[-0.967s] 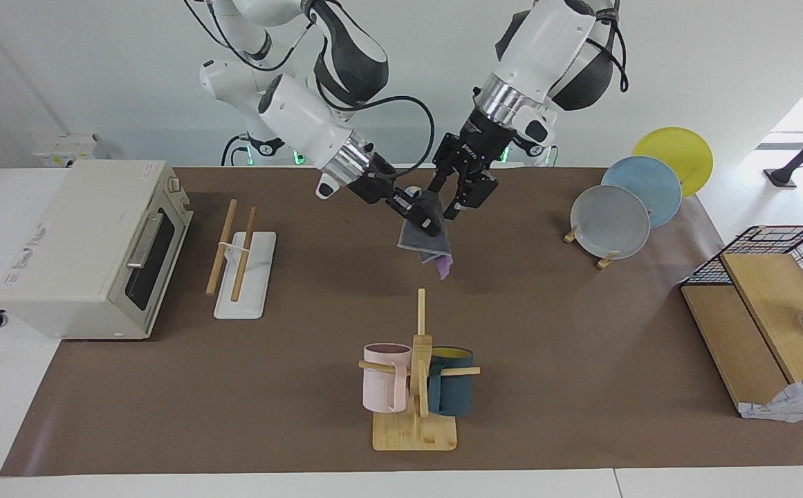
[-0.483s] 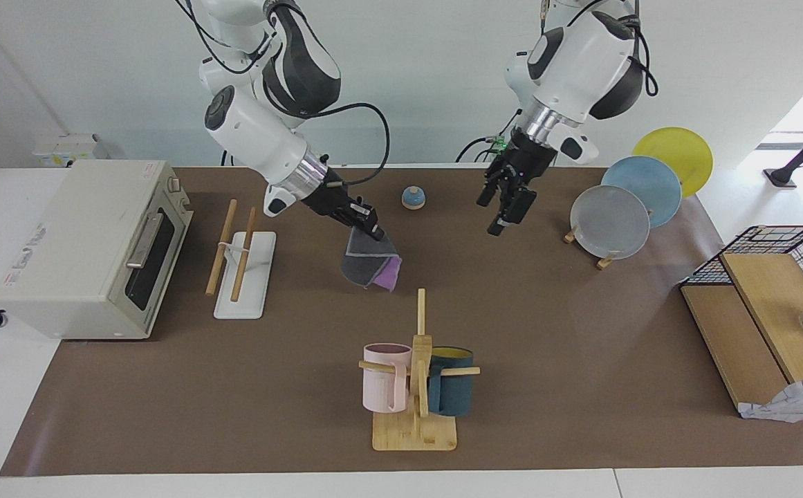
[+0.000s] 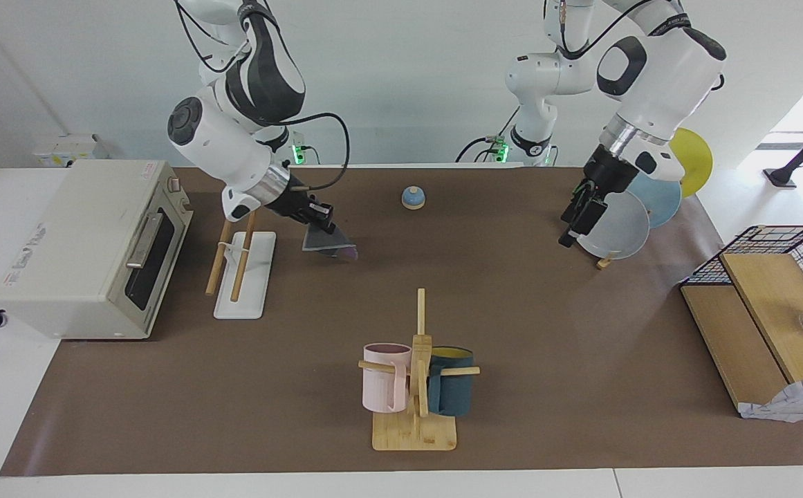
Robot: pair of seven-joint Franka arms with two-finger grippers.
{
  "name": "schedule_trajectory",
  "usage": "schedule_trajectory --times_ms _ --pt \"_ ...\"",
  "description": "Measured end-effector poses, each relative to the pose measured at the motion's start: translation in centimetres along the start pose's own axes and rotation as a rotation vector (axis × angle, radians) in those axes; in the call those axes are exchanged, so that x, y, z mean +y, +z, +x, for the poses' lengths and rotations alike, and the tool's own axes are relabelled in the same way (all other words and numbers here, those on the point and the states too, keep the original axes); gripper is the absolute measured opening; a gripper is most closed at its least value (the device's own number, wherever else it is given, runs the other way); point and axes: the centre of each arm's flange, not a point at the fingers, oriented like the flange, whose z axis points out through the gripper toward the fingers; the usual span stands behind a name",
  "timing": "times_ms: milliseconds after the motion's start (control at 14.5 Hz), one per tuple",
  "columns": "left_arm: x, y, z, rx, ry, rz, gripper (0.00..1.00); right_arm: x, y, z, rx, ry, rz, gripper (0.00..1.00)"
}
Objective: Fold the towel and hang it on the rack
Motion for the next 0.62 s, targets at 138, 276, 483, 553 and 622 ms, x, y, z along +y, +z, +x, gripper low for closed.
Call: schedule_trajectory --times_ms 138,276,483,553,622 --pt "-1.4 -0.9 1.9 -0.009 0.169 0.037 1.0 3.7 -0.7 1.3 -0.009 -0.011 0.002 0.02" --pt "-2.0 -2.1 2.8 0.015 0.316 0.108 1.0 7.1 -1.2 2.2 -0.011 -0.051 -0.011 0.02" --pt "-0.8 -4.2 2.4 0.038 0.494 0.209 1.0 10.7 -2.3 3.0 -0.004 -0.143 -0.055 0.02" --pt "-0.3 -4.9 2.3 0.042 0.546 0.239 1.0 11.5 -2.8 3.2 0.005 -0.177 -0.08 0.02" --pt "0.2 -5.4 2.4 0.046 0.596 0.279 1.0 12.3 -3.2 3.4 0.013 -0.213 -0.109 0.02"
